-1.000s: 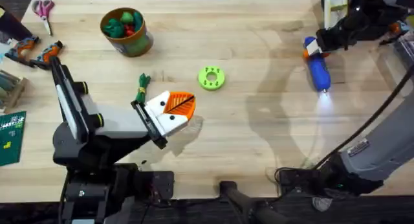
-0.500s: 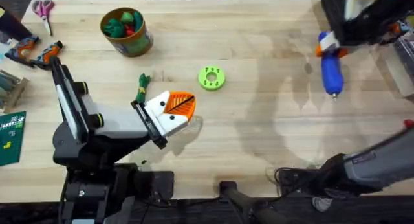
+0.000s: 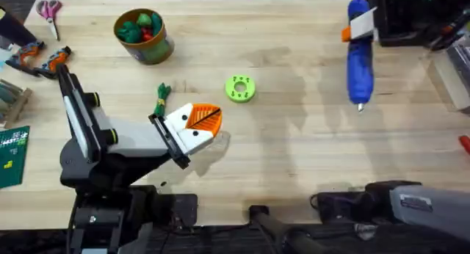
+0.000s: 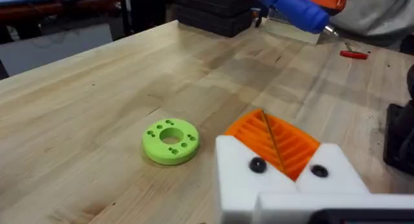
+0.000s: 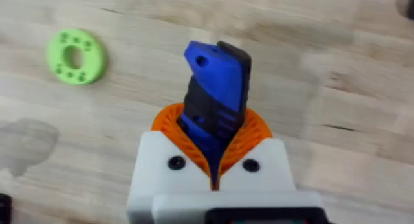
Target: Pick up the gripper from the table and insert it into the empty holder that is missing its gripper. Then pick up a screw, insert it into the mounting hole, and use the screwdriver to tighten it. Finally, clean up the table by picking up the vegetable and placing it into the bucket.
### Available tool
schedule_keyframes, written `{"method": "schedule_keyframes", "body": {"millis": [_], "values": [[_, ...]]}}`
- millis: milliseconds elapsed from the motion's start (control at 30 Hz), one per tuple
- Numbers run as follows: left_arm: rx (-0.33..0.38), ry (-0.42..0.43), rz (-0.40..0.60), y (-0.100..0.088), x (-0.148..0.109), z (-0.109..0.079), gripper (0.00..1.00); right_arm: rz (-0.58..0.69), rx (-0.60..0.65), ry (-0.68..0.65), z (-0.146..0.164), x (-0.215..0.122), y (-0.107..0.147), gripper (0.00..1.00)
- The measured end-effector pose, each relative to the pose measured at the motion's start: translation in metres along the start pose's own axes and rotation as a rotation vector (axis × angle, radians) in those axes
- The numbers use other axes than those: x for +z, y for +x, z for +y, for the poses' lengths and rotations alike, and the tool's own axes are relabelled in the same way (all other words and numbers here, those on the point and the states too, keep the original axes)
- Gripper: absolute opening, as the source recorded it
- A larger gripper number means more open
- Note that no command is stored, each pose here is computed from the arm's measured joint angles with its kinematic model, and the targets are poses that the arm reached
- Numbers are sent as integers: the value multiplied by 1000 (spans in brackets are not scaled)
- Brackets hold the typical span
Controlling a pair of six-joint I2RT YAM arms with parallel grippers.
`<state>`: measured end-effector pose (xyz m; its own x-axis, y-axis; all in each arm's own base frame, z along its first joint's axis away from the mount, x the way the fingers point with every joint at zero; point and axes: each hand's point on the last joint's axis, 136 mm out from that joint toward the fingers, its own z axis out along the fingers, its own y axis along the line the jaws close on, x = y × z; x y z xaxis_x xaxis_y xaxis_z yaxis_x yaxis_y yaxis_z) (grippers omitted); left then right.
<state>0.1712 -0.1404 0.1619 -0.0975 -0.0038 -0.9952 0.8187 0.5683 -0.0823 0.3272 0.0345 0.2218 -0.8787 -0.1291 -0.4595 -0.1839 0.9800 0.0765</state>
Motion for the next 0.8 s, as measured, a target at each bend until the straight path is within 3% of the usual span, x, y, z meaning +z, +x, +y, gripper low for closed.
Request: {"method": "schedule_keyframes", "body": {"millis": [167, 367, 600, 800], "values": [[0, 0, 0, 0, 0, 0, 14, -121, 10, -29, 22, -4, 12, 26], [0, 0, 0, 0, 0, 0, 14, -391, 94, -112, 34, -5, 3, 26], [0, 0, 0, 0, 0, 0, 14, -547, 51, -413, 80, -5, -17, 26], [0, 0, 0, 0, 0, 0, 14, -685, -149, -704, 141, -38, -40, 26]]}}
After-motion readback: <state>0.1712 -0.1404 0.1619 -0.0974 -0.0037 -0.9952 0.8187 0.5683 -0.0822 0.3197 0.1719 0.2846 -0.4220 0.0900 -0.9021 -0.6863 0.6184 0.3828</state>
